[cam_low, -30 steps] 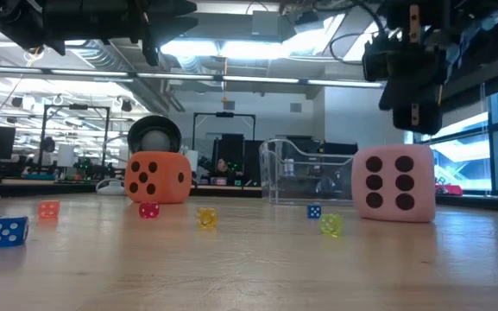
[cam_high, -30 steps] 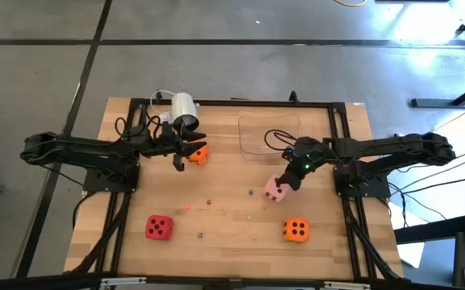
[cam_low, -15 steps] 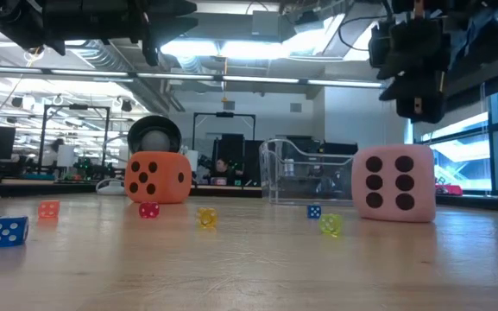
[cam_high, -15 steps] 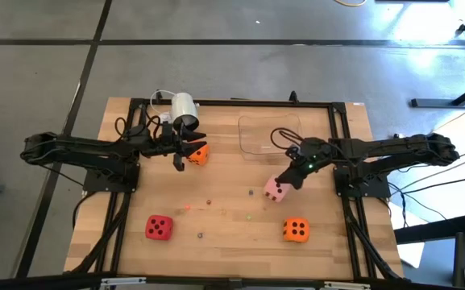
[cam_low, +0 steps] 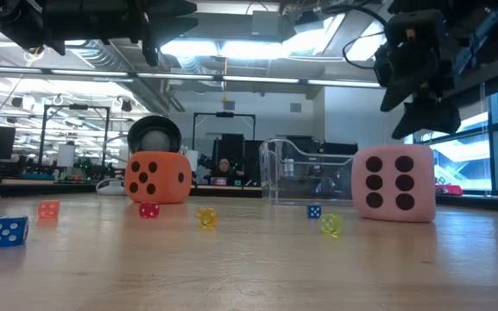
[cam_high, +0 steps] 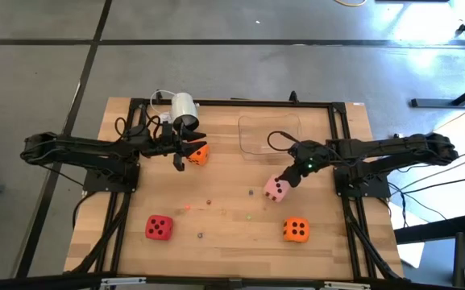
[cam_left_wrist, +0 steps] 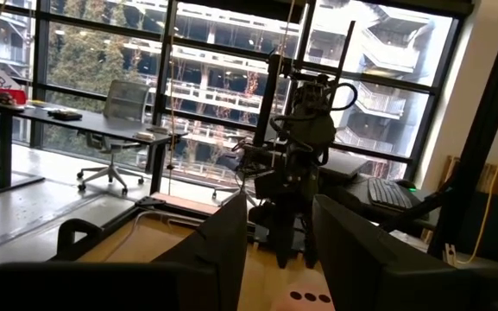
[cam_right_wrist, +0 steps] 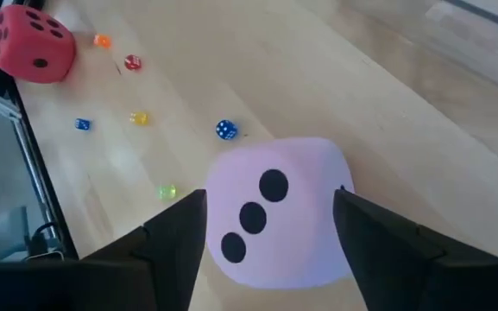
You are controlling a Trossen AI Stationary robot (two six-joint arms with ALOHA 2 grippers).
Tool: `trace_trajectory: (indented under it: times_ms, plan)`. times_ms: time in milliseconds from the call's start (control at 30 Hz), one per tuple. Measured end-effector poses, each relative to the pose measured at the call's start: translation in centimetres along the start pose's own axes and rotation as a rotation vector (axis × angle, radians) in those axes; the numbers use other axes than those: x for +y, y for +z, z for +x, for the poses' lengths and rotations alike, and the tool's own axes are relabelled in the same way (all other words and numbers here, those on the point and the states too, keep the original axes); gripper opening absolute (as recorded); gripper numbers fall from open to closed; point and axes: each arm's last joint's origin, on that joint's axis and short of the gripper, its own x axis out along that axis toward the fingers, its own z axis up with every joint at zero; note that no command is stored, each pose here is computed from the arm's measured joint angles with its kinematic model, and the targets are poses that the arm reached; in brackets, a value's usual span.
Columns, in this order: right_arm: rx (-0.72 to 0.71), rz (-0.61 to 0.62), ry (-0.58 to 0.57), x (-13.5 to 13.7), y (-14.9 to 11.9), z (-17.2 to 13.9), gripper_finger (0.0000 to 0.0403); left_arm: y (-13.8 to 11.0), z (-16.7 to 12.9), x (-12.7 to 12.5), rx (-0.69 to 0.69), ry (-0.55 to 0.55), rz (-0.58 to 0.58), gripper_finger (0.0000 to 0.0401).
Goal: Pick & Place Dice
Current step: Put the large pink die into the transparent bin
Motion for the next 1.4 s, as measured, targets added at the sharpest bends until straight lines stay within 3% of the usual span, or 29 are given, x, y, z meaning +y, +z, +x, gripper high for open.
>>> trace_trajectory:
  times_ms: [500, 933, 1400]
  plan:
    - [0.124, -0.052, -0.052, -0.4, 0.0, 3.9, 0.0242, 0.0, 0.0, 0.0, 0.000, -0.002, -0.015, 0.0127]
    - [0.218, -0.085, 0.043, 0.3, -0.3, 6.1, 0.0237, 0.0, 0.0, 0.0, 0.001, -0.008, -0.017, 0.0127]
    - [0.210, -0.176, 0.066, 1.4, -1.4, 6.8, 0.0088, 0.0, 0.0, 0.0, 0.001, -0.008, -0.025, 0.0127]
